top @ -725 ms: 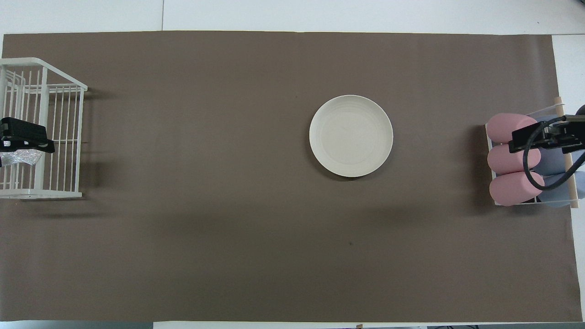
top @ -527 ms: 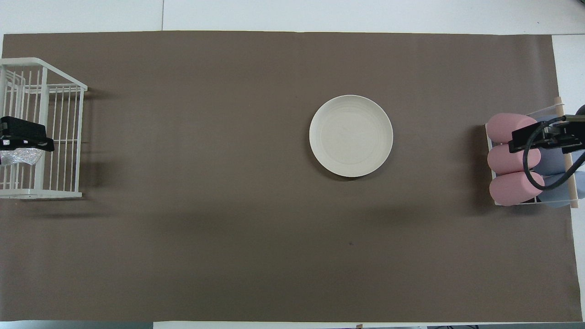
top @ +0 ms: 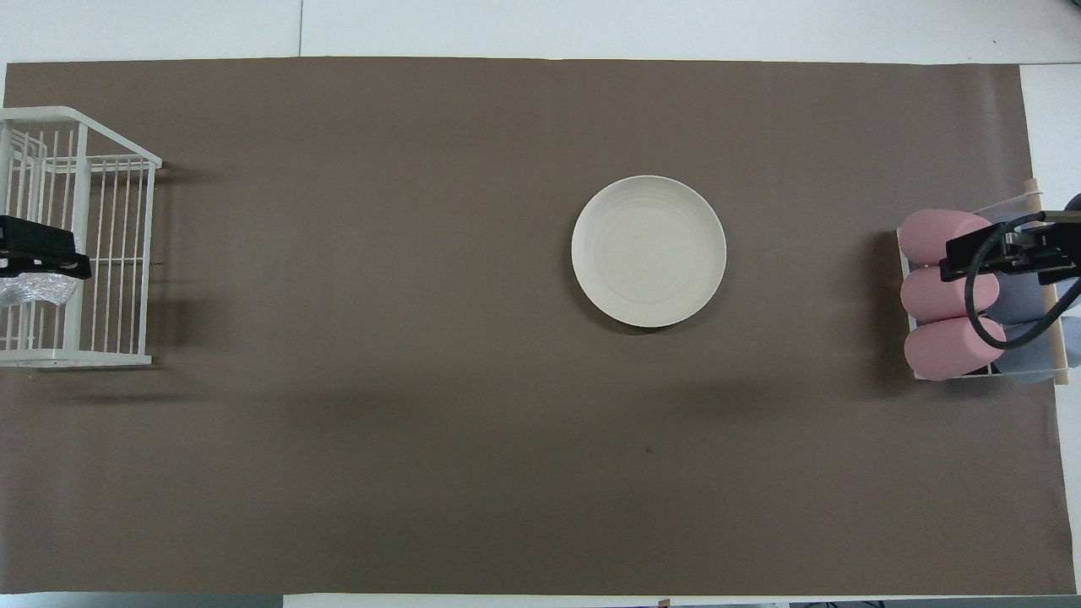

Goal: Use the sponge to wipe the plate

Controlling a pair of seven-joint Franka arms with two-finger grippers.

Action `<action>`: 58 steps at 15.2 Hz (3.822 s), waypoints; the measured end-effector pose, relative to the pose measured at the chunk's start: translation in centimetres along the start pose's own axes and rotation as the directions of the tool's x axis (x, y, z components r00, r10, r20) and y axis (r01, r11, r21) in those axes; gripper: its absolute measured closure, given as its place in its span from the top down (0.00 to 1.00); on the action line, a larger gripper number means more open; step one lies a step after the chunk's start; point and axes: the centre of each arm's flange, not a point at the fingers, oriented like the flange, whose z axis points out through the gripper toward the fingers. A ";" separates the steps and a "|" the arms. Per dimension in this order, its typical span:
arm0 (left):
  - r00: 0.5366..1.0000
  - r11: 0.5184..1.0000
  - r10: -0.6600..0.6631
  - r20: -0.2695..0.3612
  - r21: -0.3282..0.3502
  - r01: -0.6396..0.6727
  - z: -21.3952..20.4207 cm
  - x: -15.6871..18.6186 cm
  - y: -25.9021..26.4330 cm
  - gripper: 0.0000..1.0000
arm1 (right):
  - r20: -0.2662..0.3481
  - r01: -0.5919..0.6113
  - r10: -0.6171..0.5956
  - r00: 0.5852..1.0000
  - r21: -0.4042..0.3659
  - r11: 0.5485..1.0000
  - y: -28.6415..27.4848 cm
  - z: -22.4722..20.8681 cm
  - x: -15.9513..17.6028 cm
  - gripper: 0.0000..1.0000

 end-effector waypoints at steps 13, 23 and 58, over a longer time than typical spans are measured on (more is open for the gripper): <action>1.000 1.000 0.000 -0.013 -0.002 0.000 -0.2 -0.1 0.5 1.00 | 0.001 -0.334 0.334 0.943 0.006 0.943 -3.6 -0.1 -0.3 1.00; 0.999 0.999 -0.035 -0.013 -0.003 0.035 -0.3 0.0 -0.3 1.00 | 0.027 -0.733 0.732 0.681 0.038 0.680 -9.0 -0.9 -1.4 1.00; 0.995 0.604 0.100 0.006 0.794 -0.066 20.9 6.7 2.6 0.54 | 0.028 -0.928 0.927 0.373 0.031 0.372 -21.4 -1.5 -5.9 1.00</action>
